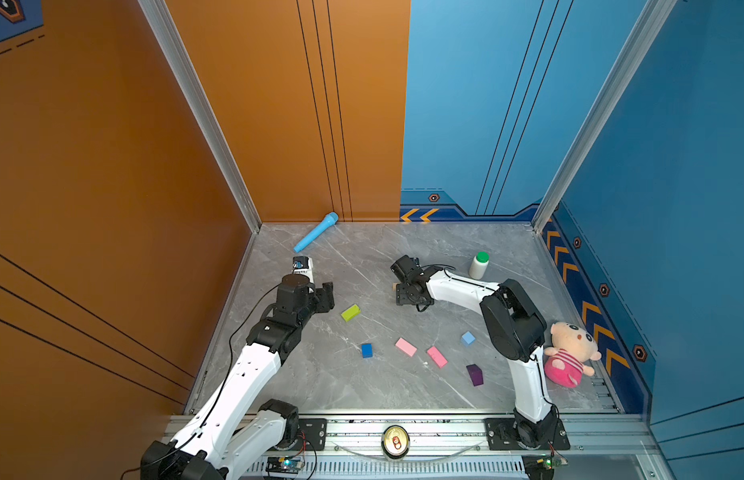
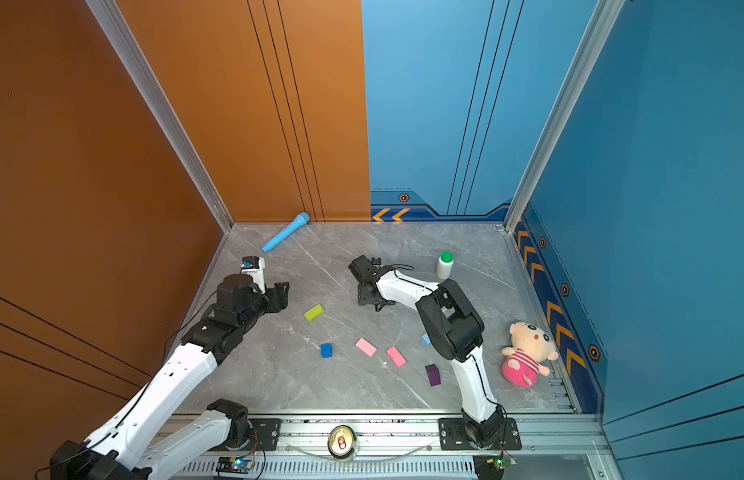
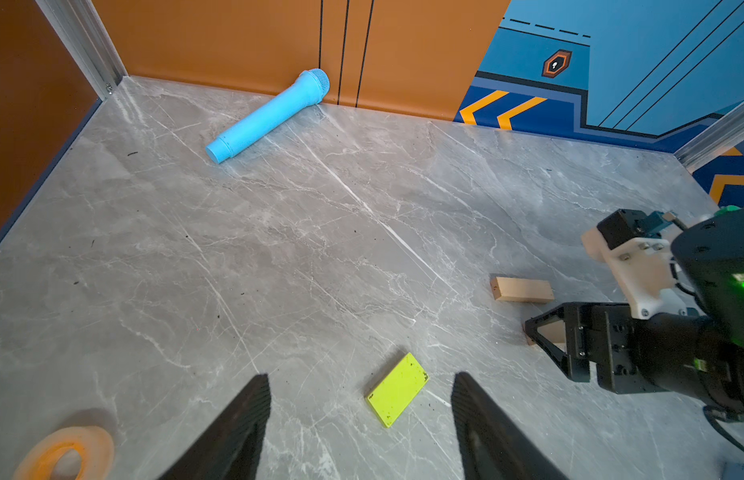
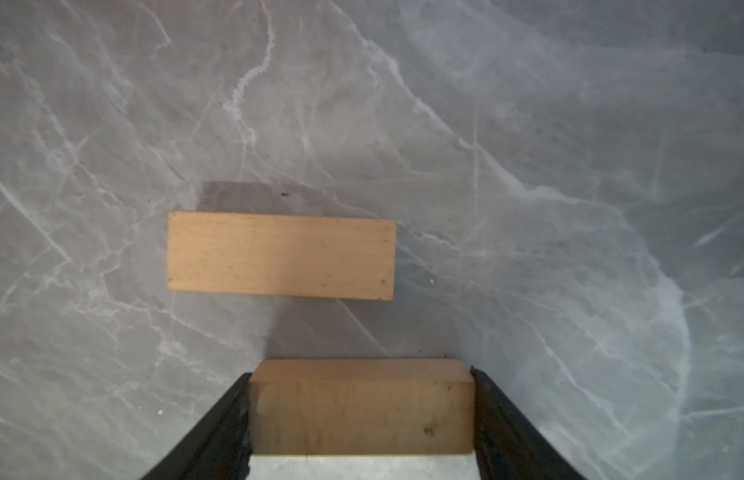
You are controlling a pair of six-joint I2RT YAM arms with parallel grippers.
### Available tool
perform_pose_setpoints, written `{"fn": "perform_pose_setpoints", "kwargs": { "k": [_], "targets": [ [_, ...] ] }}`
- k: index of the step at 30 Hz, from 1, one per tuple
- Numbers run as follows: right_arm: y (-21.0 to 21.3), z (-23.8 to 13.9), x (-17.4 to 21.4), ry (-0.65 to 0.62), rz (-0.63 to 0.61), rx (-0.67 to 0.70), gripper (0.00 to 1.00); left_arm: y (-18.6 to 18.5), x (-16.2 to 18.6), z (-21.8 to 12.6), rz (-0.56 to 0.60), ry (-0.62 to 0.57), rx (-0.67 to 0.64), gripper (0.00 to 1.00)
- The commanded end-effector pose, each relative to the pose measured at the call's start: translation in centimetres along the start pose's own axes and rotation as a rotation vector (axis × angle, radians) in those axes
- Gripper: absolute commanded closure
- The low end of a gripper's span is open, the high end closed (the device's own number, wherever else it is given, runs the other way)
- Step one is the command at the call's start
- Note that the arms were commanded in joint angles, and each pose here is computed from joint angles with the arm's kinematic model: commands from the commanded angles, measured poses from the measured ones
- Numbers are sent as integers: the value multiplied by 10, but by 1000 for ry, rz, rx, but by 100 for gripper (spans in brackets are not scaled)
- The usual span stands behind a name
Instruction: Build the wood block tower
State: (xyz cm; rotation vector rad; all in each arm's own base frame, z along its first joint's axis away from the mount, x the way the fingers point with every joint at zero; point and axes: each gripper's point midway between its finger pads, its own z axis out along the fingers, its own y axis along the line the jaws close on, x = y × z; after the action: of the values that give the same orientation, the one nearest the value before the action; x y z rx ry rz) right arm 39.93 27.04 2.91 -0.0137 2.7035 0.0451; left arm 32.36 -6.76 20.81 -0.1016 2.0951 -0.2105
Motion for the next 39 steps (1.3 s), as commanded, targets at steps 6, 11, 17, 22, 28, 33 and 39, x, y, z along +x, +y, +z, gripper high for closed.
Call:
{"fn": "perform_pose_setpoints", "kwargs": {
  "k": [6,11,17,22,28,33,39],
  "targets": [
    [10,14,16,82,-31,2,25,8,6,0,8,10,-20,29],
    [14,15,10,77,-25,-3,24,9,5,0,7,8,-19,29],
    [15,18,9,78,-25,4,22,10,6,0,5,11,-23,29],
    [14,20,8,76,-25,15,22,11,7,1,3,12,-26,29],
    [14,22,6,73,-23,25,22,13,7,0,3,11,-29,29],
    [15,23,5,72,-20,27,22,13,7,1,1,12,-27,29],
    [16,24,3,71,-14,31,21,13,7,1,0,13,-25,29]
  ]
}}
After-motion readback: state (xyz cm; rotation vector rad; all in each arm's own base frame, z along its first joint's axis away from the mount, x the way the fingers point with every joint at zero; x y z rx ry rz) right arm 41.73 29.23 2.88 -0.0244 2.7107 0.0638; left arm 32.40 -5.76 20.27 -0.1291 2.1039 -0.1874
